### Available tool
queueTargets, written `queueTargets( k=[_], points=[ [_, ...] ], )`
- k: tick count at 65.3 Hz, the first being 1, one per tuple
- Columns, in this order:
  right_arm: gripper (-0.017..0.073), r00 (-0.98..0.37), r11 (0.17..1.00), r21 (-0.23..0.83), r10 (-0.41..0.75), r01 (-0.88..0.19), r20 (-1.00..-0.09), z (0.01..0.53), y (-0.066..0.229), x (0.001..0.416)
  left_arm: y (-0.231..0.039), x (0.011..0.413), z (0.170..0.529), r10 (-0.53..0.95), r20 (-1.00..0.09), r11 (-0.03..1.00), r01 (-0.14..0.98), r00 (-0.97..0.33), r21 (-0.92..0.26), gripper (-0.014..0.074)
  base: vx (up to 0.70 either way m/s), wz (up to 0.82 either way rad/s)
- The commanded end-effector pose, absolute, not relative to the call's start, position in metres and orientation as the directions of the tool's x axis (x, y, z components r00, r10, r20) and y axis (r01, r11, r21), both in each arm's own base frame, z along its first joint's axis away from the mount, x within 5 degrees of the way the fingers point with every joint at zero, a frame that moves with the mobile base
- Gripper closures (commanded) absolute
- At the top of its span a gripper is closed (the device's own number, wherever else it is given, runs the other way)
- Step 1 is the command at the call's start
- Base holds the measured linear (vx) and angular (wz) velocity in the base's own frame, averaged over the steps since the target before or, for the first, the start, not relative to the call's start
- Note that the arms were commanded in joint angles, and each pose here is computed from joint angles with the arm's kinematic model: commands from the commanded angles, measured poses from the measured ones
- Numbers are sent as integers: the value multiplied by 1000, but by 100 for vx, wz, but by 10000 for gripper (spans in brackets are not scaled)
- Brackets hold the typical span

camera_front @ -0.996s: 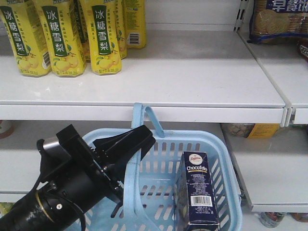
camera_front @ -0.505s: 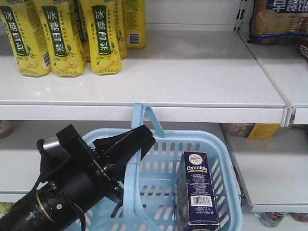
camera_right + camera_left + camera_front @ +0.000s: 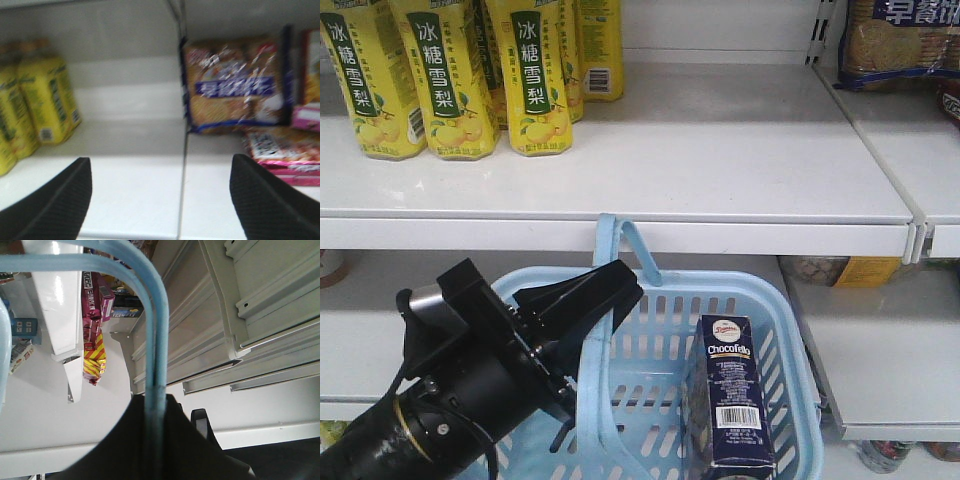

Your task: Left arm holds basket, right arm returns cookies

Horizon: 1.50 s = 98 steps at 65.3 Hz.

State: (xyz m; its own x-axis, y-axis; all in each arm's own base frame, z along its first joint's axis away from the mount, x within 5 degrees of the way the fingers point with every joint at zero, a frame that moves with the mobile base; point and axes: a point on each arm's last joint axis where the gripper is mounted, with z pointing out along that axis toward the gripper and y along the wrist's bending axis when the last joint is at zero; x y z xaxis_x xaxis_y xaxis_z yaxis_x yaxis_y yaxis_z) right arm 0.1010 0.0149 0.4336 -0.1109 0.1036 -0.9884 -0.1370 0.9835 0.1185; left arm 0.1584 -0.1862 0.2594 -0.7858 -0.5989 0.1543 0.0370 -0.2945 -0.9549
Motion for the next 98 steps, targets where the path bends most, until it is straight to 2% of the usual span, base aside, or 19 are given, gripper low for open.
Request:
queueTargets(
  k=[1, 19, 32, 62, 73, 81, 98],
  points=[
    [24, -82, 974, 107, 93, -199, -992, 443, 22, 107, -178, 157, 289, -596, 162, -466, 174, -787, -868, 596, 0, 0],
    [24, -297, 915, 173, 62, -365, -953, 423, 55, 124, -178, 157, 289, -596, 162, -466, 174, -787, -868, 596, 0, 0],
    [24, -443, 873, 263, 61, -411, -894, 409, 78, 133, -178, 157, 289, -596, 162, -466, 174, -787, -868, 596, 0, 0],
    [24, -692, 826, 452, 109, -336, -714, 381, 118, 145, -178, 157, 289, -596, 162, -466, 174, -787, -868, 596, 0, 0],
    [24, -759, 817, 512, 153, -263, -633, 377, 122, 139, -178, 157, 289, -596, 162, -466, 174, -787, -868, 596, 0, 0],
    [24, -796, 826, 521, 163, -212, -583, 373, 121, 137, -178, 157, 289, -596, 162, -466, 174, -787, -868, 596, 0, 0],
    [24, -842, 831, 527, 149, -177, -518, 366, 125, 137, -178, 157, 289, -596, 162, -466, 174, -787, -868, 596, 0, 0]
  ],
)
